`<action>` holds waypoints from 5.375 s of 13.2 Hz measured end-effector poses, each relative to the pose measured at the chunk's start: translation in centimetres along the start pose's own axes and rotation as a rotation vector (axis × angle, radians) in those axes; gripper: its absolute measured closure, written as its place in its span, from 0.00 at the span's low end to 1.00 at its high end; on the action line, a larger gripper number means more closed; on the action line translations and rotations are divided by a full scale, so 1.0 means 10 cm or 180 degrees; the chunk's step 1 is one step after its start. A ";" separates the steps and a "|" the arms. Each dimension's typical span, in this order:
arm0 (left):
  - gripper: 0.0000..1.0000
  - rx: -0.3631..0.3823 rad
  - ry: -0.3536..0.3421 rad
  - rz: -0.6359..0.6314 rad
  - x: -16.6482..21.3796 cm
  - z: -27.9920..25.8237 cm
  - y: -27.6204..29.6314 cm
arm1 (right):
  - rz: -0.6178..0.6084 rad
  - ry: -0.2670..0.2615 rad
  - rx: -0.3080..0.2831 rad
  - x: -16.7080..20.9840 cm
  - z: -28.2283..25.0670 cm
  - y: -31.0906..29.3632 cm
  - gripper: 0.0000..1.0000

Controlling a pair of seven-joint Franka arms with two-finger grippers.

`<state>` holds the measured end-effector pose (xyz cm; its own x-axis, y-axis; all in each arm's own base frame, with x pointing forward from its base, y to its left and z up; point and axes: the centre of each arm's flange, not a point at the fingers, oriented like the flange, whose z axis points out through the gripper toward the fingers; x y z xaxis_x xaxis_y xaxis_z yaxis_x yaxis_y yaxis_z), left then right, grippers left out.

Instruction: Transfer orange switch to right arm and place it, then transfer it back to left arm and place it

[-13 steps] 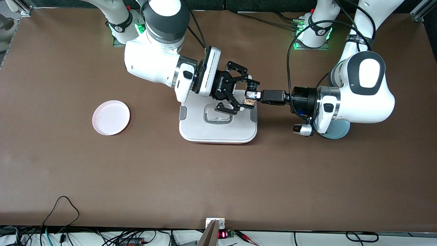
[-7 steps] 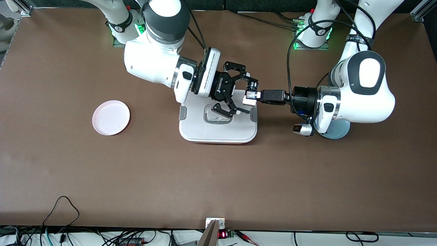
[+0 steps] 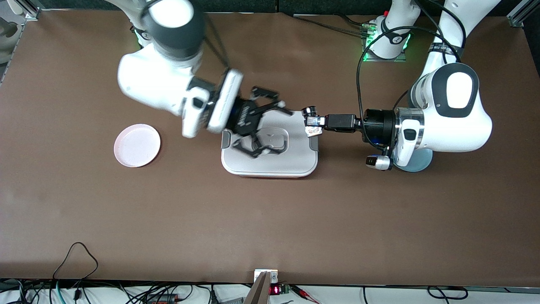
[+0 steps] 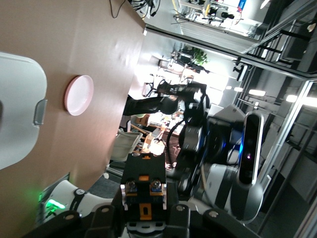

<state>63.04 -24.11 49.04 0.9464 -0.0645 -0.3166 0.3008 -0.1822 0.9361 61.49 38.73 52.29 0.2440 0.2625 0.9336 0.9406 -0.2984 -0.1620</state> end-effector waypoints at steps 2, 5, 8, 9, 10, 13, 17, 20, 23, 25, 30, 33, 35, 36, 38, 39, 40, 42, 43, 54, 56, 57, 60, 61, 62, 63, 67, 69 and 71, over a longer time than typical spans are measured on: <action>0.66 0.0278 0.0074 -0.0117 0.03 -0.16 -0.07 | -0.0051 -0.0185 0.0097 -0.13 -0.45 0.39 0.00; 0.66 0.0931 0.0373 -0.0556 0.06 -0.66 -0.21 | -0.0002 -0.0344 0.0192 -0.29 -0.96 0.76 0.00; 0.66 0.1840 0.0810 -0.1076 0.00 -1.18 -0.31 | 0.0428 -0.0479 0.0053 -0.46 -1.20 0.97 0.00; 0.66 0.2109 0.0949 -0.1292 -0.03 -1.28 -0.36 | 0.0650 -0.0593 -0.0010 -0.50 -1.23 0.99 0.00; 0.66 0.2326 0.1118 -0.1534 -0.04 -1.37 -0.41 | 0.0906 -0.0755 -0.0089 -0.52 -1.25 1.00 0.00; 0.66 0.2742 0.1880 -0.2496 -0.05 -1.66 -0.53 | 0.1565 -0.1260 -0.0439 -0.56 -1.28 0.99 0.00; 0.66 0.3064 0.2873 -0.3325 -0.03 -1.88 -0.65 | 0.2461 -0.1904 -0.0888 -0.75 -1.36 0.98 0.00; 0.66 0.3209 0.3235 -0.3703 0.14 -1.98 -0.98 | 0.3257 -0.2440 -0.1294 -0.99 -1.63 1.04 0.00; 0.66 0.3148 0.3343 -0.3891 0.42 -2.23 -1.48 | 0.3681 -0.3150 -0.1859 -1.14 -1.85 0.94 0.00; 0.66 0.3114 0.3367 -0.4013 0.58 -2.39 -1.84 | 0.3598 -0.3656 -0.2186 -1.08 -2.05 0.82 0.00; 0.66 0.3160 0.3305 -0.4251 0.70 -2.50 -2.61 | 0.3281 -0.3822 -0.3243 -0.63 -2.98 0.89 0.00; 0.66 0.3188 0.3275 -0.4241 0.64 -2.44 -2.87 | 0.3477 -0.3585 -0.3426 -0.65 -3.48 1.08 0.00; 0.66 0.3198 0.3268 -0.4273 0.59 -2.44 -3.04 | 0.3679 -0.3297 -0.3351 -0.70 -3.75 1.21 0.00; 0.66 0.3198 0.3265 -0.4307 0.56 -2.46 -3.12 | 0.3746 -0.3200 -0.3234 -0.75 -3.99 1.28 0.00; 0.66 0.3189 0.3259 -0.4385 0.50 -2.55 -3.27 | 0.3636 -0.3213 -0.3034 -0.86 -4.43 1.36 0.00; 0.66 0.3178 0.3262 -0.4411 0.48 -2.59 -3.32 | 0.3568 -0.3267 -0.2997 -0.89 -4.48 1.37 0.00; 0.66 0.3175 0.3259 -0.4431 0.46 -2.61 -3.35 | 0.3478 -0.3364 -0.2996 -0.89 -4.39 1.36 0.00; 0.66 0.3172 0.3262 -0.4433 0.45 -2.60 -3.40 | 0.3374 -0.3468 -0.3058 -0.80 -4.00 1.27 0.00; 0.66 0.3159 0.3278 -0.4418 0.44 -2.59 -3.45 | 0.3354 -0.3477 -0.3083 -0.75 -3.84 1.21 0.00; 0.00 0.3380 0.2775 -0.3051 0.42 -2.94 -2.43 | 0.3317 -0.3165 -0.3004 -0.88 -3.91 0.74 0.00; 0.00 0.3549 0.2446 -0.2281 0.31 -2.89 -1.93 | 0.3163 -0.3233 -0.2895 -0.90 -3.99 0.76 0.00; 0.00 0.3635 0.2283 -0.1894 0.23 -2.86 -1.70 | 0.3085 -0.3250 -0.2849 -0.90 -4.06 0.78 0.00; 0.00 0.3782 0.2019 -0.1082 -0.06 -2.88 -1.09 | 0.3294 -0.3079 -0.3042 -0.76 -4.20 0.78 0.00; 0.00 0.3801 0.2001 -0.0972 -0.18 -2.89 -0.92 | 0.3345 -0.3043 -0.3086 -0.72 -4.21 0.78 0.00; 0.00 0.3810 0.2007 -0.0882 -0.28 -2.90 -0.77 | 0.3326 -0.3048 -0.3076 -0.71 -4.21 0.78 0.00; 0.00 0.3832 0.1968 -0.0779 -0.37 -2.87 -0.63 | 0.3287 -0.3072 -0.3046 -0.70 -4.21 0.78 0.00; 0.00 0.4033 0.1481 0.0058 -0.60 -2.54 -0.08 | 0.3245 -0.3111 -0.3002 -0.67 -4.23 0.76 0.00; 0.00 0.4061 0.1398 0.0124 -0.74 -2.52 0.12 | 0.3224 -0.3106 -0.2999 -0.64 -4.23 0.76 0.00; 0.00 0.4112 0.1261 0.0211 -0.87 -2.46 0.32 | 0.3221 -0.3106 -0.2998 -0.63 -4.24 0.76 0.00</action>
<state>58.66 0.00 58.54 0.9907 0.1358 -0.0066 0.1360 -0.9885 0.0668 57.06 -4.04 58.74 0.9991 -0.0424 -0.0069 -0.0421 -0.9983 0.0411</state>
